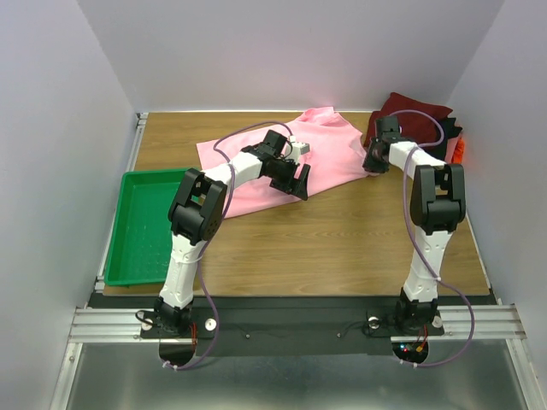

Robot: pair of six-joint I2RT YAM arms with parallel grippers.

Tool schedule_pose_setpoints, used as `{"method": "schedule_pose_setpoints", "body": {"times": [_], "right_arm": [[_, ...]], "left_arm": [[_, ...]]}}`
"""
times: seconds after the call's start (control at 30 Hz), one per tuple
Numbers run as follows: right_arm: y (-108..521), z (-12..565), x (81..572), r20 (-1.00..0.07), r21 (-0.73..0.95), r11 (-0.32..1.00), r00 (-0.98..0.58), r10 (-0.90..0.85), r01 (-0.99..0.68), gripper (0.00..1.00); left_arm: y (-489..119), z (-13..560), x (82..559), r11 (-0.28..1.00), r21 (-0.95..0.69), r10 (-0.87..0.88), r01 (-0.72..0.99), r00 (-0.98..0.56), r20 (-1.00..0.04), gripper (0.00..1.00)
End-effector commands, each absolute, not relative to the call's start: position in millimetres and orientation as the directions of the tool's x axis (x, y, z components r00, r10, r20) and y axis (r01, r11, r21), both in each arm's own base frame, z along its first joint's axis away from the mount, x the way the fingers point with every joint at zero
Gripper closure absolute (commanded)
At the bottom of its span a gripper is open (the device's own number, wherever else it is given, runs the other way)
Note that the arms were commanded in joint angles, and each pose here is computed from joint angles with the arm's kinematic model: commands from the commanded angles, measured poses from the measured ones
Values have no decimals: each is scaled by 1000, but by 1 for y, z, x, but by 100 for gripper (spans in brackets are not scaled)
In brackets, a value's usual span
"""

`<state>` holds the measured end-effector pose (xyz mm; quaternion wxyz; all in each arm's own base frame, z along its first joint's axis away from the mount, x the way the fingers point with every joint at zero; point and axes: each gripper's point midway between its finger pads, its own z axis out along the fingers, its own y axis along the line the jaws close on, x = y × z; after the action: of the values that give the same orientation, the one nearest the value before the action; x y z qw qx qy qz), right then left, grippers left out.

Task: Fold and stack the t-shirts
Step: Fold the tshirt

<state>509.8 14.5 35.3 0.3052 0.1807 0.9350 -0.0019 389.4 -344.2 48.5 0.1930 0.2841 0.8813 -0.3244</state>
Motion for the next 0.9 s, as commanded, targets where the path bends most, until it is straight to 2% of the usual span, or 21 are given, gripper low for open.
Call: {"method": "schedule_pose_setpoints", "body": {"times": [0.0, 0.1, 0.2, 0.5, 0.53, 0.67, 0.77, 0.83, 0.87], "right_arm": [[5, 30, 524, -599, 94, 921, -718, 355, 377, 73], [4, 30, 522, -599, 90, 918, -716, 359, 385, 82], [-3, 35, 514, -609, 60, 913, -710, 354, 403, 86], [-20, 43, 491, -614, 27, 887, -692, 378, 461, 78], [-20, 43, 490, -614, 28, 884, -690, 383, 466, 76], [-15, 55, 490, -620, 50, 897, -690, 372, 438, 61], [-1, 77, 494, -635, 107, 927, -693, 342, 360, 47], [3, 96, 496, -661, 119, 938, -679, 320, 327, 44], [6, 102, 496, -668, 127, 941, -674, 314, 313, 43]], "left_arm": [[-325, 33, 376, 665, -449, 406, 597, -793, -454, 15], [-319, 30, 374, 673, -451, 404, 586, -802, -440, 15], [-309, 26, 372, 681, -436, 414, 589, -800, -434, 15], [-288, 11, 357, 715, -425, 419, 556, -826, -376, 15], [-287, 12, 358, 717, -421, 419, 555, -826, -377, 15], [-291, 35, 368, 714, -404, 400, 571, -807, -434, 16], [-303, 85, 385, 691, -400, 364, 602, -768, -527, 15], [-307, 113, 398, 692, -378, 351, 615, -744, -569, 15], [-305, 113, 395, 694, -381, 354, 611, -751, -558, 15]]}}
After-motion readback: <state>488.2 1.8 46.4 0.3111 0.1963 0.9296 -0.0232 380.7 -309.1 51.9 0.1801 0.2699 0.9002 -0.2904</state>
